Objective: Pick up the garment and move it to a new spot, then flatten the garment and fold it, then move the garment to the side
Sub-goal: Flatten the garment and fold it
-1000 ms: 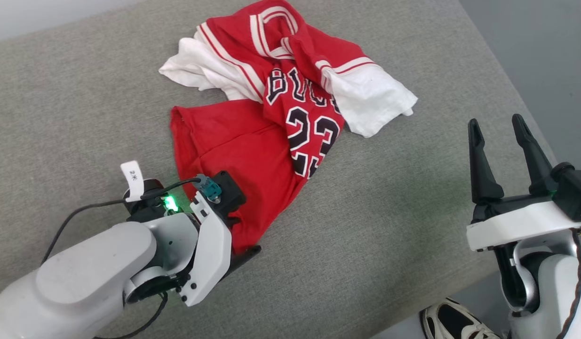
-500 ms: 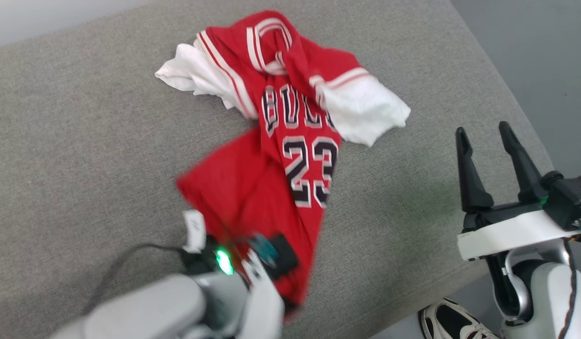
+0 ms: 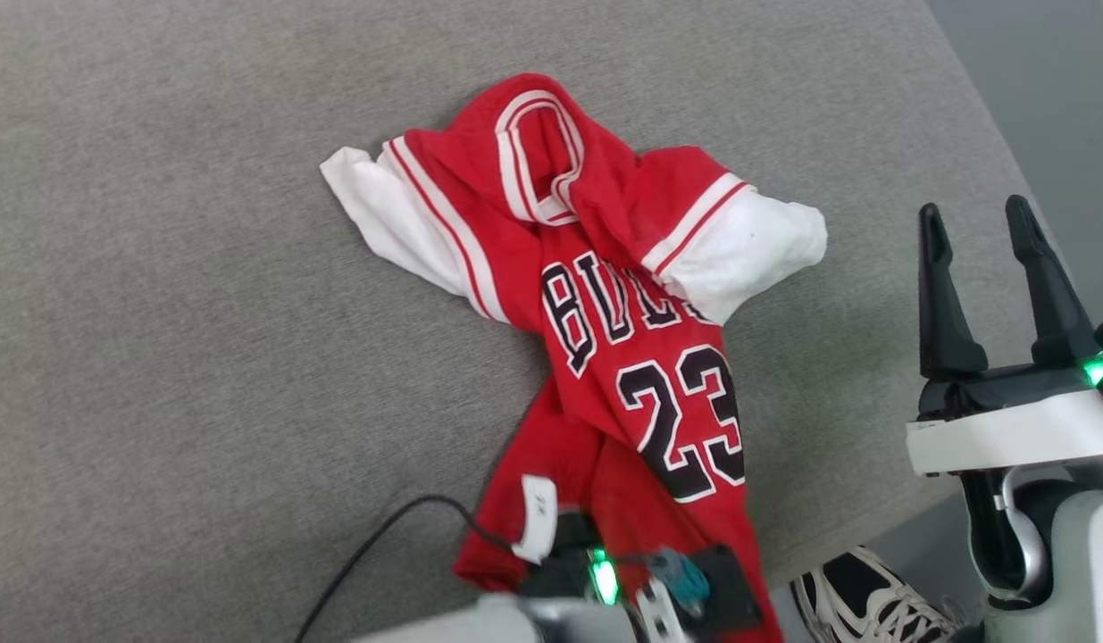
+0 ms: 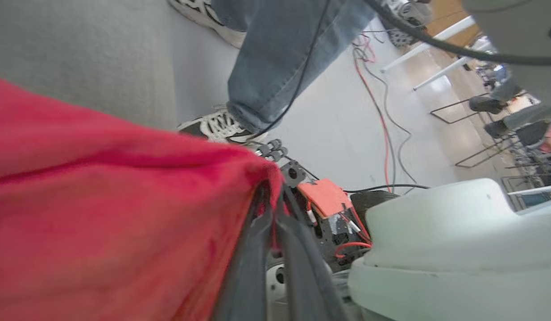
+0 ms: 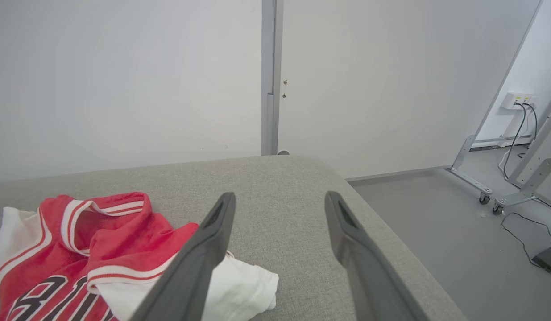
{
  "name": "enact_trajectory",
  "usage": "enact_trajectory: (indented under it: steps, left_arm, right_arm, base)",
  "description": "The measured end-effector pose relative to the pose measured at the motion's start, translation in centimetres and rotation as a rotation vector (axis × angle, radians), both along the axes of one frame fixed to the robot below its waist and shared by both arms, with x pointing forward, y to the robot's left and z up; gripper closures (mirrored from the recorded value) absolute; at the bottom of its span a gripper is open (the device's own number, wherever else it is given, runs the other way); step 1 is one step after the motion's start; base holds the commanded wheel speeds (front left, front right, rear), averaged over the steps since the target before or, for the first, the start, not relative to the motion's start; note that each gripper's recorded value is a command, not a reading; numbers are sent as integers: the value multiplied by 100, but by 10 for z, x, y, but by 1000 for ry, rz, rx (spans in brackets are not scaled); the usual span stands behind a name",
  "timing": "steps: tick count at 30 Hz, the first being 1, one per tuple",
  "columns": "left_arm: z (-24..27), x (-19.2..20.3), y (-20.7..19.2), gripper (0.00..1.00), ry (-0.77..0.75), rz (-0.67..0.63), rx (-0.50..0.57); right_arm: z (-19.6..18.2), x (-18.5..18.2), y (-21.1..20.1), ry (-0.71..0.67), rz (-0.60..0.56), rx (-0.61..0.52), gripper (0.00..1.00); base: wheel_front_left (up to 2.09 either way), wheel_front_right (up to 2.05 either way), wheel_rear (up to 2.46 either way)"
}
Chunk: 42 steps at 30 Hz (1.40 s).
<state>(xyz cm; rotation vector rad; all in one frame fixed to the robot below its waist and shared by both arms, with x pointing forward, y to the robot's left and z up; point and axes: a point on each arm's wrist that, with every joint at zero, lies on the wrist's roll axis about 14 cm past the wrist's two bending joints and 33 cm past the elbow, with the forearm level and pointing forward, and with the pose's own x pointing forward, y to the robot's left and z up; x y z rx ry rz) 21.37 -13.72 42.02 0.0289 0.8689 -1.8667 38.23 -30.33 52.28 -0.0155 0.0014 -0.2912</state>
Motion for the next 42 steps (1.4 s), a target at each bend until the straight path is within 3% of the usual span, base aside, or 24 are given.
enact_trajectory:
  steps: [1,9,17,28,35,42]
  left_arm:
    - [0,0,0,0,0,0,0]
    - [14,78,11,0,-184,150,-52]
    - [55,168,48,0,-373,289,-20]
    - [30,298,96,0,-503,530,217]
    - [-14,330,108,0,-405,607,358]
    - [-34,329,100,0,-316,612,380]
  right_arm:
    - [0,0,0,0,0,0,0]
    - [-1,10,9,-15,30,13,0]
    - [4,17,21,-42,69,32,0]
    - [-4,14,21,-23,65,26,0]
    - [-15,6,14,3,39,32,0]
    - [-22,3,12,18,28,35,0]
  base:
    - [0,0,0]
    - [0,0,0]
    - [0,0,0]
    - [0,0,0]
    - [0,0,0]
    - [0,0,0]
